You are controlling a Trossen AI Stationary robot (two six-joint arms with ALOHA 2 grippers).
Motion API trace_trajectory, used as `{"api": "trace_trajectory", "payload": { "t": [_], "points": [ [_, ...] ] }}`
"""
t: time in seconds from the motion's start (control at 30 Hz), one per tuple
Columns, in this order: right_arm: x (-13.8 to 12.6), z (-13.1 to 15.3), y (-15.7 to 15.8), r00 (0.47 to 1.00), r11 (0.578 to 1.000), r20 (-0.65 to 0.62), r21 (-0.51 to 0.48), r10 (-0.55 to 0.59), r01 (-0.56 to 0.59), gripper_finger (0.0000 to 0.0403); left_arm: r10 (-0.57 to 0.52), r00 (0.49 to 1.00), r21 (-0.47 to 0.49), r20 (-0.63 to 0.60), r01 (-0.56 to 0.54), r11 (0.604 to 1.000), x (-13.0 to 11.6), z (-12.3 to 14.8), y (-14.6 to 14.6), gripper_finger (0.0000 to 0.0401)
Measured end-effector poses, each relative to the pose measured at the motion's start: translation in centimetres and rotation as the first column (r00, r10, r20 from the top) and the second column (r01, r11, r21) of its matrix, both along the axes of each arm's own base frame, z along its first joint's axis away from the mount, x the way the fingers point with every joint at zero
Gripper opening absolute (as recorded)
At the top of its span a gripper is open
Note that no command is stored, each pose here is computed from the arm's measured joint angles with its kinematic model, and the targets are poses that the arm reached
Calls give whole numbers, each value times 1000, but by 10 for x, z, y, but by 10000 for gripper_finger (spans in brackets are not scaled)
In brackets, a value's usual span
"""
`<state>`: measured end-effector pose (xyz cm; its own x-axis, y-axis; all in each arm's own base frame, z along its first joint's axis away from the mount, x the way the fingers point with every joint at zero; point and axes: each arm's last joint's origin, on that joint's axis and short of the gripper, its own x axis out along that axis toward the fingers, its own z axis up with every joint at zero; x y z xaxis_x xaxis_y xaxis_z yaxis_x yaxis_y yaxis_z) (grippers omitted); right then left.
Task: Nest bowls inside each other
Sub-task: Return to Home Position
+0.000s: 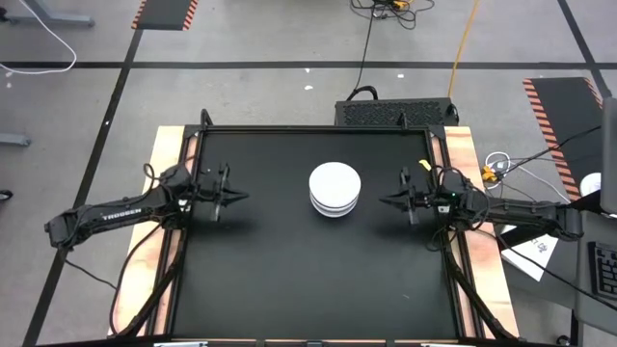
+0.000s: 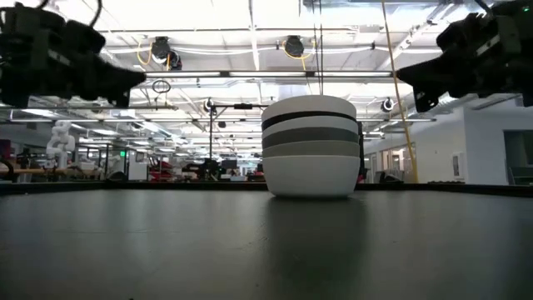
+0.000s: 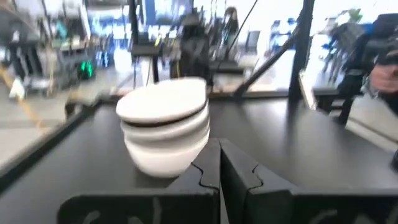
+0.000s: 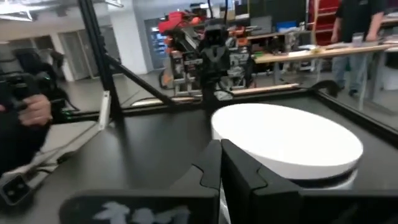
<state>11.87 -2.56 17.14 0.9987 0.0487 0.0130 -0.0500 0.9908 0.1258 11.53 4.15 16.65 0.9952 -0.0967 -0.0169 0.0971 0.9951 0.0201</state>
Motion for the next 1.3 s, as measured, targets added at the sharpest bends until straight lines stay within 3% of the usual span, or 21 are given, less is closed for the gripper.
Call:
{"api": "trace_trajectory", "payload": {
  "t": [0.27, 0.6, 1.3],
  "points": [
    [1, -1, 8, 996, 997, -32, 22, 81, -80, 0, -20, 999, 69, 41, 17, 997, -1, 4, -6, 1],
    [-8, 10, 12, 995, 998, -90, -49, -36, 32, 0, 66, 997, 89, 36, -69, 994, -10, 3, -10, 1],
    [-30, 11, 15, 987, 990, -89, -33, -137, 135, 0, 73, 993, 54, 90, -79, 995, -24, 7, -16, 0]
  ]
}}
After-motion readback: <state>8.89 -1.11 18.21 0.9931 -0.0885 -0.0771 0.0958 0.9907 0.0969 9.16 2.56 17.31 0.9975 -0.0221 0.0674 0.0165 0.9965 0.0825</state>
